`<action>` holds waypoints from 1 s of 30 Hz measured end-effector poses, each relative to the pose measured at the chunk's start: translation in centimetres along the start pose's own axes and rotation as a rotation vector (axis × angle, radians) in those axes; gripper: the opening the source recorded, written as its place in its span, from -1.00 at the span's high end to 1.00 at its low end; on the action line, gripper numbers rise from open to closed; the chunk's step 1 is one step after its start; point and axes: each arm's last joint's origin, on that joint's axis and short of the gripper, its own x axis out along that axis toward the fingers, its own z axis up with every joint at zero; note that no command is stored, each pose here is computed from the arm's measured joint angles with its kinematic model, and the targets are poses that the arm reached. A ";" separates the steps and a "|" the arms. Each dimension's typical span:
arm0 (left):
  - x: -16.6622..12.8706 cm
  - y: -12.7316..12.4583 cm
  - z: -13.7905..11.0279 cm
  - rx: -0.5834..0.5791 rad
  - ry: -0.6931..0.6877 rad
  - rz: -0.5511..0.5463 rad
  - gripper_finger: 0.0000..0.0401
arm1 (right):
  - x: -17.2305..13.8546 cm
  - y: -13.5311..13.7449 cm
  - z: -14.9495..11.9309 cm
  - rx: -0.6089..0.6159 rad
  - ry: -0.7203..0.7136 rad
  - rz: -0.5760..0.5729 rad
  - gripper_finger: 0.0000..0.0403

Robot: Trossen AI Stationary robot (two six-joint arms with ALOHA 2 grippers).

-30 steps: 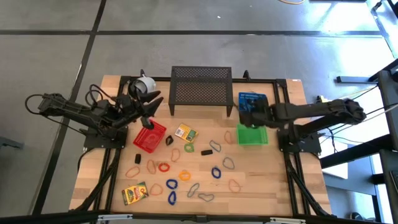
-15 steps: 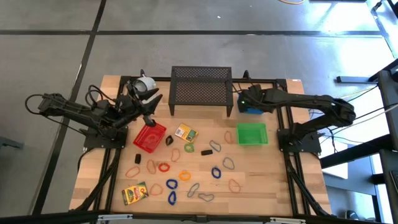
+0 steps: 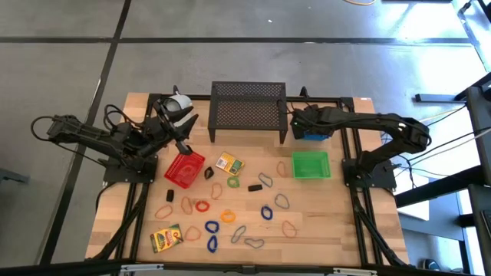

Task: Pick & Place Office Desk Supplies
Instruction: Put the blue rubber band into the blue bin, then put the orange rubber band into the blue bin

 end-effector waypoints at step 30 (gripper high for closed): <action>-0.1 -0.6 -0.5 -0.216 0.030 -0.105 0.36 | -12.0 0.8 -9.2 0.053 -0.167 0.619 0.26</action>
